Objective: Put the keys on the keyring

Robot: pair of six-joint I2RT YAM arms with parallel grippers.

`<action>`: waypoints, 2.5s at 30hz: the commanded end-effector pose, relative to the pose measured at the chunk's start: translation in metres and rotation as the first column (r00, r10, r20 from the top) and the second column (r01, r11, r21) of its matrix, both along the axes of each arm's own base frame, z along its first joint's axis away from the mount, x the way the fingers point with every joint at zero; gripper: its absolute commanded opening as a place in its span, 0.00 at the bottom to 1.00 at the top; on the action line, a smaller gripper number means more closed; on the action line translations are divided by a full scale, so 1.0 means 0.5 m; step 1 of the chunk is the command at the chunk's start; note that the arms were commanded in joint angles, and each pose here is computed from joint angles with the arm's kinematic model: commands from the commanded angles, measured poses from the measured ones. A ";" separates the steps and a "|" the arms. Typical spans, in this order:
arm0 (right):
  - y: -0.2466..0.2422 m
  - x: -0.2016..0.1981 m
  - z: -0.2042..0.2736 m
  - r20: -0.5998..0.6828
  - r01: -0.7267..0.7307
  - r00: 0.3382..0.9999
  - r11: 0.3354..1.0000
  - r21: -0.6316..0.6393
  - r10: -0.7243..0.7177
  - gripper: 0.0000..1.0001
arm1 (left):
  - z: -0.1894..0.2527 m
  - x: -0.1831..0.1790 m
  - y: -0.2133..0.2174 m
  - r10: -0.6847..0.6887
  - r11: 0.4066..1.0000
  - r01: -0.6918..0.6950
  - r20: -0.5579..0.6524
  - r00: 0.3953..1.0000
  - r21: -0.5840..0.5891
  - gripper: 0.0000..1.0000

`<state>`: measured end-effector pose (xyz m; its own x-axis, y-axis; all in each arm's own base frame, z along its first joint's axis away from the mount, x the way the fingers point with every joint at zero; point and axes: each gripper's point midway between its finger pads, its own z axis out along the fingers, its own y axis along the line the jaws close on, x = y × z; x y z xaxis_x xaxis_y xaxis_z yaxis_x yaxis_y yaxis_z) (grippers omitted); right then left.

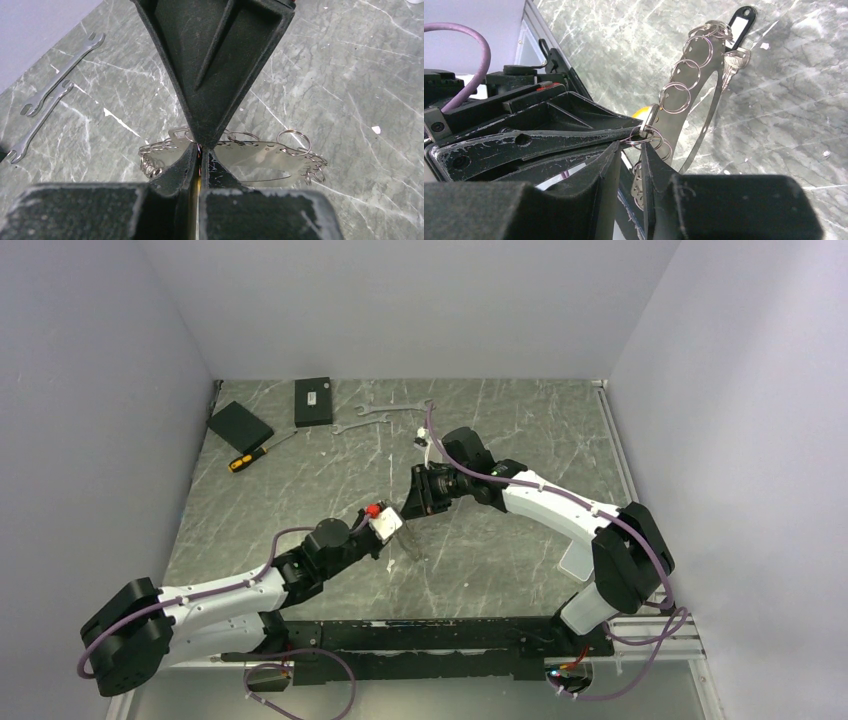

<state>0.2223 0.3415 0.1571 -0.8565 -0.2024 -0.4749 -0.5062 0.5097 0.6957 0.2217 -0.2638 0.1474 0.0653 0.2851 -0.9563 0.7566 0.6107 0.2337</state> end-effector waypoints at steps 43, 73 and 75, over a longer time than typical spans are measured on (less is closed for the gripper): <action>-0.019 0.001 0.128 0.395 -0.073 0.919 0.985 0.158 0.005 0.43 | 0.119 -0.066 -0.016 -0.269 0.963 0.254 0.378 0.886 0.091 0.00; -0.081 -0.043 0.085 0.298 -0.007 0.953 0.980 0.198 -0.054 0.59 | 0.158 -0.048 -0.057 -0.383 0.922 0.246 0.608 0.695 0.298 0.00; -0.089 -0.039 0.093 0.313 0.013 0.946 0.978 0.210 -0.080 0.63 | 0.156 -0.047 -0.058 -0.383 0.922 0.246 0.605 0.698 0.299 0.00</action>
<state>0.1986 0.3013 0.1880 -0.7028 -0.0895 -0.7057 -0.6712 0.4120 0.6162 0.1948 -0.2871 0.1785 0.7128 0.3647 -0.5990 0.5823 0.1682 0.7954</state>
